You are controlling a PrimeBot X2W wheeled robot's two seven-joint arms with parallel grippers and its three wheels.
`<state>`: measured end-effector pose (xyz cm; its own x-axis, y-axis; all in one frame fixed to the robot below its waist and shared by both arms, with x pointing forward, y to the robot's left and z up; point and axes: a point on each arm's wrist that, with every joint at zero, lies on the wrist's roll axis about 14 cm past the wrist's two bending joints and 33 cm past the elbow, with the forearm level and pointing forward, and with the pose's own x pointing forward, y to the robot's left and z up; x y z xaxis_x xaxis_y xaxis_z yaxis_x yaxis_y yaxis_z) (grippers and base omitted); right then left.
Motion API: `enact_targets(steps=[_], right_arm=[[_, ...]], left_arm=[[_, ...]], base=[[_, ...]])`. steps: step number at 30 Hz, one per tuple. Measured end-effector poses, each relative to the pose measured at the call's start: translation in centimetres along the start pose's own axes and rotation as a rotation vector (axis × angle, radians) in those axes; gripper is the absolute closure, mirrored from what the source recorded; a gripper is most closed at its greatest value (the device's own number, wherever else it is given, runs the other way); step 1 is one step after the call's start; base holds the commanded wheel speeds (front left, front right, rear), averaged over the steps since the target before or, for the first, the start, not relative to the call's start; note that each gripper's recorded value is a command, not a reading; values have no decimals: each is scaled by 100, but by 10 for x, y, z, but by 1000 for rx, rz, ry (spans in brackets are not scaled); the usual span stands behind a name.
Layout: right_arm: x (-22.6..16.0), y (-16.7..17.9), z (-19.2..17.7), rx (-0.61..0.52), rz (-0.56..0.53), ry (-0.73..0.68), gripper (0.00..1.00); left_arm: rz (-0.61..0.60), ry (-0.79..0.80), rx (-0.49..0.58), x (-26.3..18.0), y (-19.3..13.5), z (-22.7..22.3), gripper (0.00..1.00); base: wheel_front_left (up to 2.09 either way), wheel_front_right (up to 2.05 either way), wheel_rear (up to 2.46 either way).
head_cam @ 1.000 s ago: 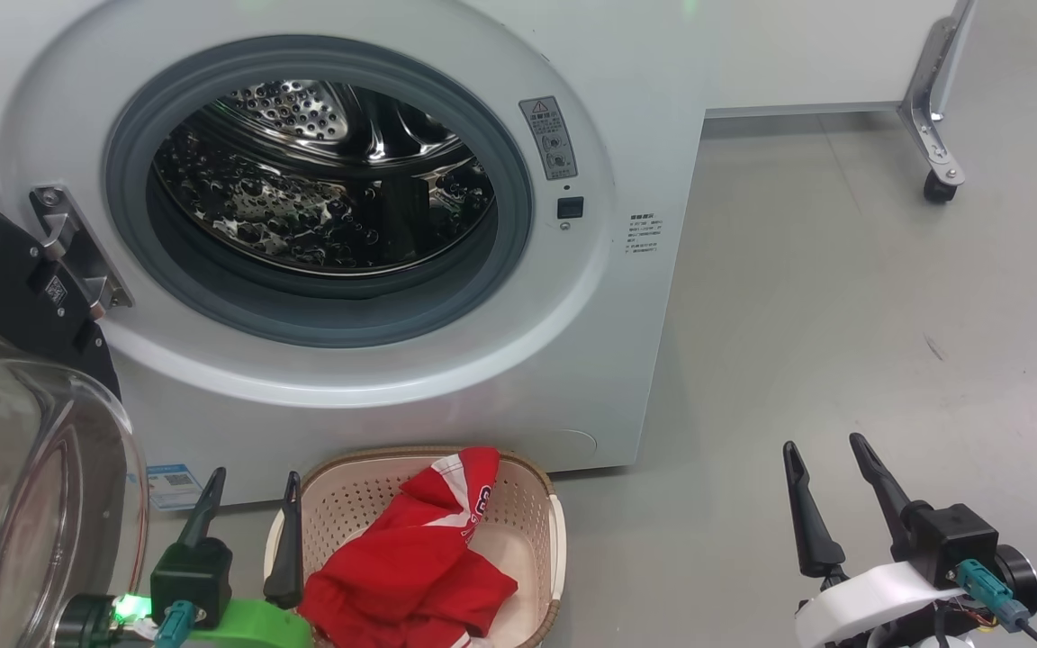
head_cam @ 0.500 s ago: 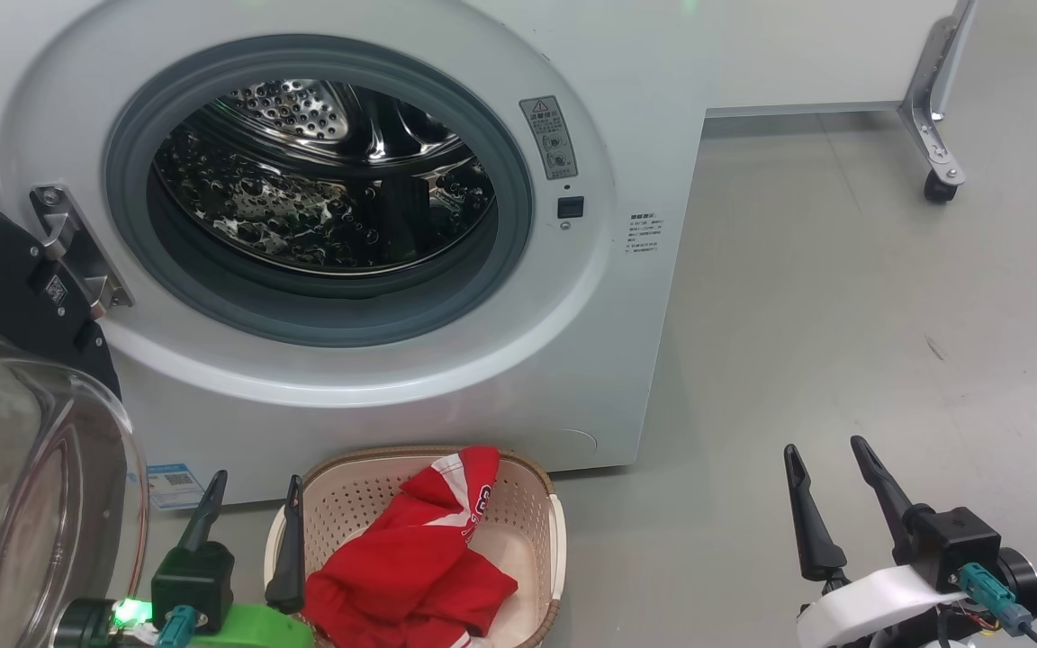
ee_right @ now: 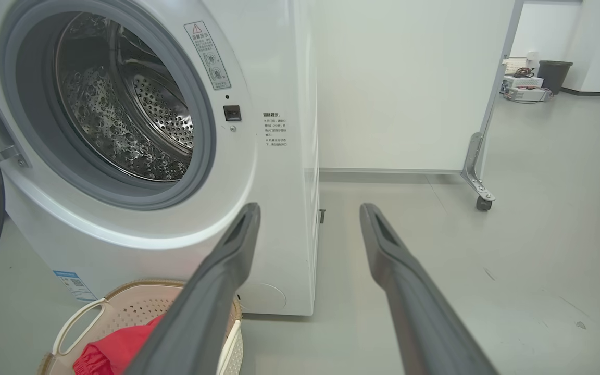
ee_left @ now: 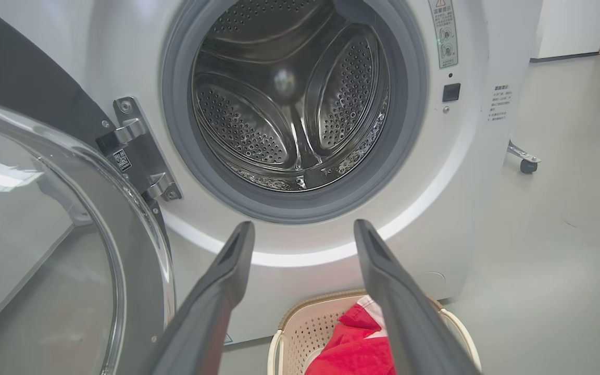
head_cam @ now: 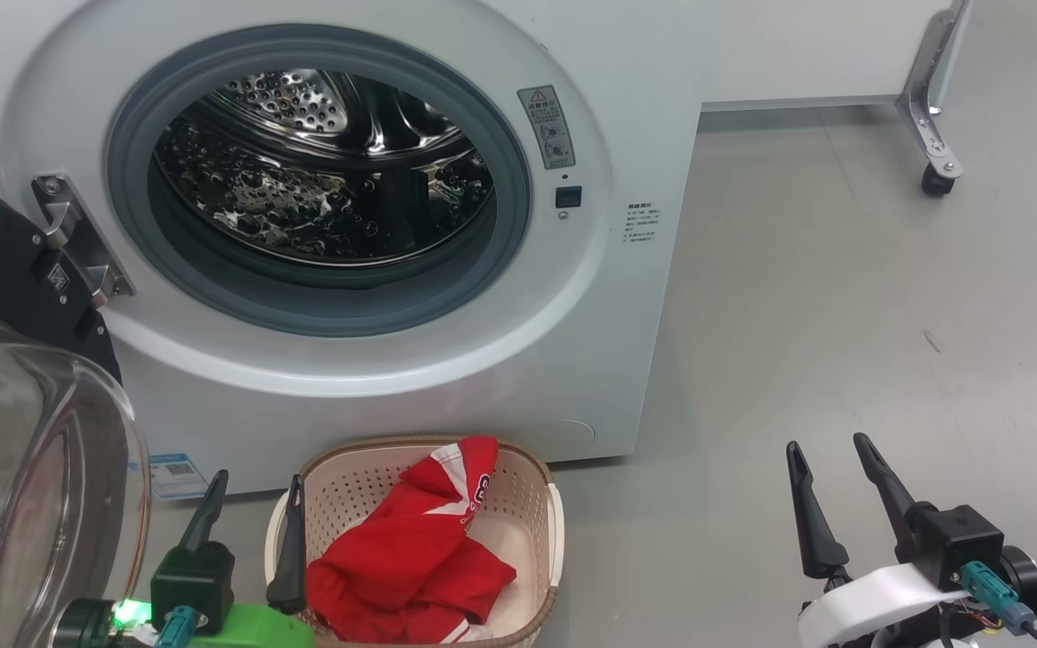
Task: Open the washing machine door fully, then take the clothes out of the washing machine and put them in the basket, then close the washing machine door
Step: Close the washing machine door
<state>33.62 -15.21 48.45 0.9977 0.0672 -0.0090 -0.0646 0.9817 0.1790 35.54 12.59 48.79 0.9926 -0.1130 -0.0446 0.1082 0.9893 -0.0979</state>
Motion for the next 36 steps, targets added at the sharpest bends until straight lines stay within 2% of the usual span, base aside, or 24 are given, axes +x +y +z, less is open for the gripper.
enact_targets(steps=[21, 36], right_arm=[[1, -2, 0, -4, -2, 7, 0], [1, -4, 0, -5, -9, 6, 0]], left_arm=[[-5, 1, -5, 0, -3, 4, 0], [-11, -11, -5, 1, -4, 8, 0]], base=[[-99, 99, 0], [-46, 46, 0]])
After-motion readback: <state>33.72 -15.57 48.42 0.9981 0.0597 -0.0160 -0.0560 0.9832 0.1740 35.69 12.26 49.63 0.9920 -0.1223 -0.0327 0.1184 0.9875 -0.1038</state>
